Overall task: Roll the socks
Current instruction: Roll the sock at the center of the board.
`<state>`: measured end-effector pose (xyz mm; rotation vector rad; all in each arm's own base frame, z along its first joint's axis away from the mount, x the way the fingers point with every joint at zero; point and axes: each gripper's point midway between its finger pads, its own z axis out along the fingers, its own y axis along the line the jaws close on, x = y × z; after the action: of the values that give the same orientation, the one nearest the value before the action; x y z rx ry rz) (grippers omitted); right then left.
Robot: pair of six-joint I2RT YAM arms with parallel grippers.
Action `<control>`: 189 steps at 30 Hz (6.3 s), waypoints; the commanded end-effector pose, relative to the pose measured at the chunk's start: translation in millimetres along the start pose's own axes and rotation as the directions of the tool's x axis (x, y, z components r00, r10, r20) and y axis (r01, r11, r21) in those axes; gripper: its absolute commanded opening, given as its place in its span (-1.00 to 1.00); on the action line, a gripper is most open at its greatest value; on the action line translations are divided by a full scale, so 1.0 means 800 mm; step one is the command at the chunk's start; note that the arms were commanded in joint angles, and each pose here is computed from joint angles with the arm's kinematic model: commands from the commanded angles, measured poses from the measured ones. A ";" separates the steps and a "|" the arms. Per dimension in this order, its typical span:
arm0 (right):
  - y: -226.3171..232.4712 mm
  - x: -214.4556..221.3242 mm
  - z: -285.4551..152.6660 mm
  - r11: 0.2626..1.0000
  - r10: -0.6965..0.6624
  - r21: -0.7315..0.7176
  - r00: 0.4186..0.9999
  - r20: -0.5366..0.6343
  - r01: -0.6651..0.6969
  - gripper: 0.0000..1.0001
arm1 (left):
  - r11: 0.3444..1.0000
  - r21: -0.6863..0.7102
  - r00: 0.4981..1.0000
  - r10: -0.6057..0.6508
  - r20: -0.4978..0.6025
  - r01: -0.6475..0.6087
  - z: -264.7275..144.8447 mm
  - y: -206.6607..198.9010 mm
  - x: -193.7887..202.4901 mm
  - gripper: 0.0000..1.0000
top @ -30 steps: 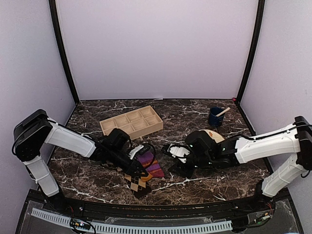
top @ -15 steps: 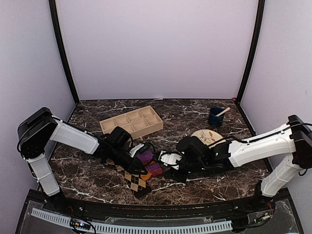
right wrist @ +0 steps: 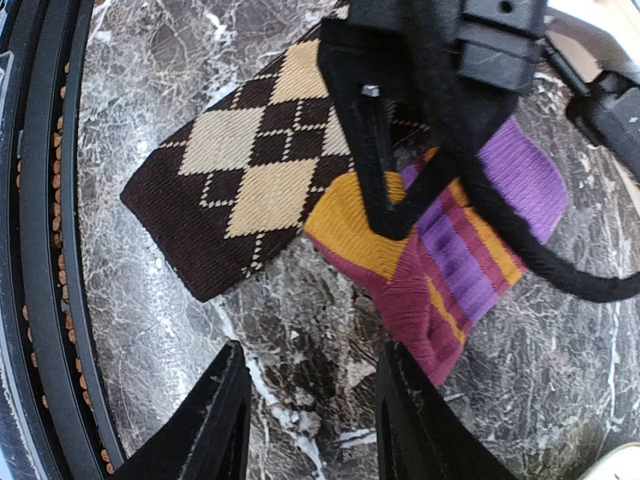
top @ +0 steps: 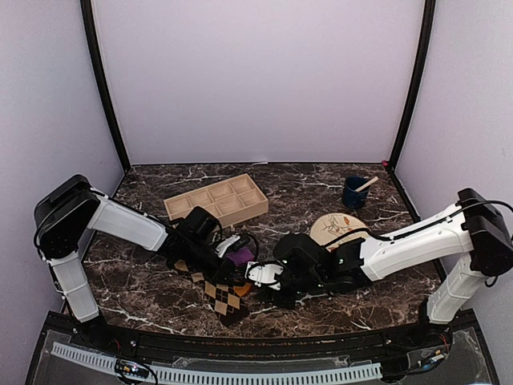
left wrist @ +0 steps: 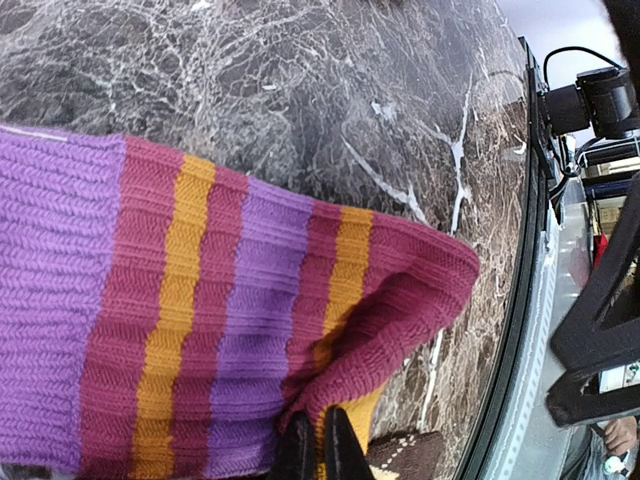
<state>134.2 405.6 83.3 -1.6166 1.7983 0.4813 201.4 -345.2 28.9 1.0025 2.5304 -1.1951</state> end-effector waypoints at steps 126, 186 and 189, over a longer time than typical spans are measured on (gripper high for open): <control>-0.047 0.043 0.082 0.929 0.282 -0.131 0.890 -0.357 -0.347 -1.00 | 0.947 -0.322 0.827 0.187 0.530 -0.008 -0.124 0.003 -0.067 -0.15; -0.048 0.023 0.069 0.827 0.351 -0.297 0.852 -0.388 -0.476 -1.00 | 0.547 -0.559 0.646 0.763 0.027 -0.623 -0.001 -0.039 0.004 -0.16; -0.047 0.023 0.069 0.827 0.348 -0.302 0.853 -0.388 -0.475 -1.00 | 0.548 -0.558 0.656 0.755 0.009 -0.623 0.002 -0.034 0.007 -0.17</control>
<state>180.8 421.8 36.2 -1.6045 2.4598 0.8465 179.4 -357.1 49.8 1.3644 1.7180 -0.3693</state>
